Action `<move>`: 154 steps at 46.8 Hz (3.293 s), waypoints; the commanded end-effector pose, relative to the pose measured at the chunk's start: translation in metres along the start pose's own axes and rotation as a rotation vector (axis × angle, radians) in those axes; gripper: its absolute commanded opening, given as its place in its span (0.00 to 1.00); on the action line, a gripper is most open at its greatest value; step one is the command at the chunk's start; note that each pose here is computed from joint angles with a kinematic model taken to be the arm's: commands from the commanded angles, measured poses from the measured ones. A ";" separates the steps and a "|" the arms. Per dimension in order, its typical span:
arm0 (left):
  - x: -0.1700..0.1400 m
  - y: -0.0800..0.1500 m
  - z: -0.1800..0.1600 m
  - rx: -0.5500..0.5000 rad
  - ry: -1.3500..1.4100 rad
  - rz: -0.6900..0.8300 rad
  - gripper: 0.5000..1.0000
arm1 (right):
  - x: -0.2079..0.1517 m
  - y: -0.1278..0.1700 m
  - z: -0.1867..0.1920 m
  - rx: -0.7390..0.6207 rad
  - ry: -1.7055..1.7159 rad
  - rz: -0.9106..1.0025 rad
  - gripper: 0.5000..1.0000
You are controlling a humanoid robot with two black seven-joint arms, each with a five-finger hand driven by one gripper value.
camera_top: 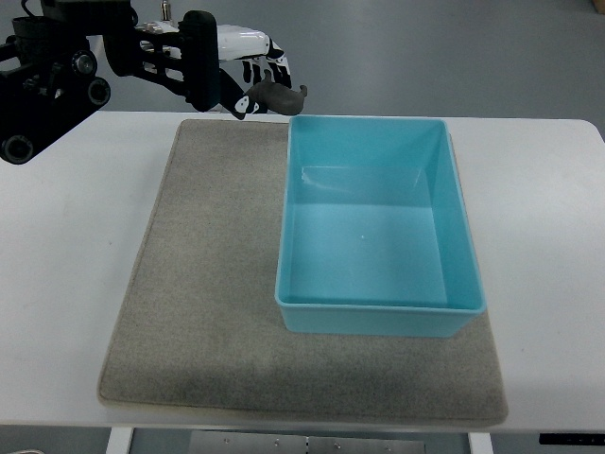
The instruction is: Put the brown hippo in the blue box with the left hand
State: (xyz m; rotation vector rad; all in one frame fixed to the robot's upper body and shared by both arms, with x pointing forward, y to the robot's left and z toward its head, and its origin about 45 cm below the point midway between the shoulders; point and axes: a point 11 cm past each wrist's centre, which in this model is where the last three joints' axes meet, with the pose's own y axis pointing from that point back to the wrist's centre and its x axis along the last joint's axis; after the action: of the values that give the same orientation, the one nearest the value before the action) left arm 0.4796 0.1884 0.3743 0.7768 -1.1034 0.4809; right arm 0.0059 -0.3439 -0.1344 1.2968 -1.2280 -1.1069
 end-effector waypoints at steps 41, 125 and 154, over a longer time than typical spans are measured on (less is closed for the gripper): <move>-0.046 -0.039 0.089 -0.242 0.010 -0.062 0.08 | 0.000 0.000 0.000 0.000 0.000 0.000 0.87; -0.053 -0.041 0.026 -0.084 0.141 0.060 0.73 | 0.000 0.000 0.000 0.000 0.000 0.000 0.87; -0.044 -0.021 -0.038 0.057 0.432 0.241 0.99 | 0.000 0.000 0.000 0.000 0.001 0.000 0.87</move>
State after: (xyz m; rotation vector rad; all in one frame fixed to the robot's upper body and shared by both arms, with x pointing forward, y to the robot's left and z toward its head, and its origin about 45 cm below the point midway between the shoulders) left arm 0.4977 0.2000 0.3175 0.5800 -0.8302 0.8107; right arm 0.0058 -0.3439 -0.1344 1.2966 -1.2279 -1.1068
